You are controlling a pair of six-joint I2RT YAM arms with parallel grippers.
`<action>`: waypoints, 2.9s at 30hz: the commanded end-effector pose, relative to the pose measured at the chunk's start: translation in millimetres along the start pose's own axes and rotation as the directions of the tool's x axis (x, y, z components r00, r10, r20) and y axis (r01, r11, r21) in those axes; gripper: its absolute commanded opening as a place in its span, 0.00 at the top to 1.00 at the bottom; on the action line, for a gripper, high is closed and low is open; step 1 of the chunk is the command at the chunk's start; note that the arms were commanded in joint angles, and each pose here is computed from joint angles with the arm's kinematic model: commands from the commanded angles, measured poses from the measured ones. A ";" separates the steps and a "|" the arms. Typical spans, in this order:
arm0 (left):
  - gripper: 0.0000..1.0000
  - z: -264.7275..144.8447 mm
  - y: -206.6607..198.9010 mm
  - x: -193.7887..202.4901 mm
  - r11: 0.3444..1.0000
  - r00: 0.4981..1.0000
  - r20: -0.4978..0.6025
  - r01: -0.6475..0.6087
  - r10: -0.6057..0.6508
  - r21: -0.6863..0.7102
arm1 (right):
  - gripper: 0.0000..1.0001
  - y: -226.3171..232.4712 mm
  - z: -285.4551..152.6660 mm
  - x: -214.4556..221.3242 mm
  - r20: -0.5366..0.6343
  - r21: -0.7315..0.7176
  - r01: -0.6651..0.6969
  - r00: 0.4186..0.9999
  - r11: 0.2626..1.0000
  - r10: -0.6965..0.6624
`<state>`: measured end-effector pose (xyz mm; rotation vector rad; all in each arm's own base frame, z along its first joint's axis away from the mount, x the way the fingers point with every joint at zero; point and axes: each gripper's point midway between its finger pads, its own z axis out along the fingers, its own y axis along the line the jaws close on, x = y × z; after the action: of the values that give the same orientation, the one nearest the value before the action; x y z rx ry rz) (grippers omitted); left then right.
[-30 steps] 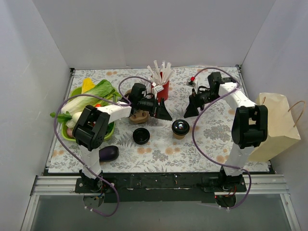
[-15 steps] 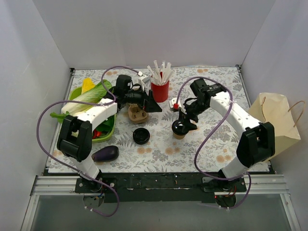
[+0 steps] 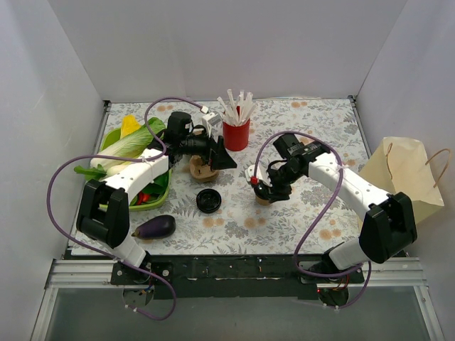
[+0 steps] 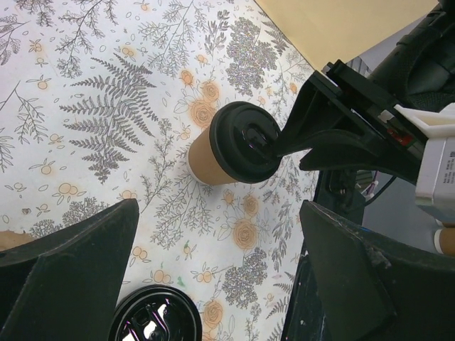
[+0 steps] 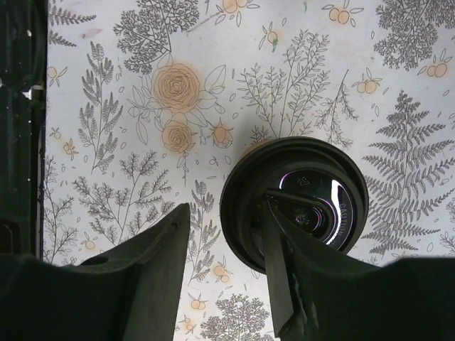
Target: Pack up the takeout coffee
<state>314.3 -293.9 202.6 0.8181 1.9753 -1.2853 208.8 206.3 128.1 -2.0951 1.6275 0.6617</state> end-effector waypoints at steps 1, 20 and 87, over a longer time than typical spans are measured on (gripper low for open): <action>0.02 -5.3 -7.1 -7.1 0.999 0.999 0.017 -0.044 0.044 -0.006 | 0.51 -14.8 -1.0 -4.2 -0.012 0.098 0.010 1.000 0.995 -0.009; 0.02 -2.1 -1.6 -7.1 0.999 0.999 0.011 -0.033 0.034 -0.011 | 0.99 -51.0 -21.0 0.4 -0.035 0.263 -0.096 0.993 0.960 0.109; 0.09 -57.4 104.5 -20.4 0.690 0.976 -0.055 0.109 -0.212 -0.716 | 0.21 -145.2 -204.2 167.1 0.429 0.638 -0.744 0.558 0.199 0.710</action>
<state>398.8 -238.3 209.4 0.5673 2.2355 -0.6059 403.4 -8.6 164.3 -0.6199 2.3872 0.1444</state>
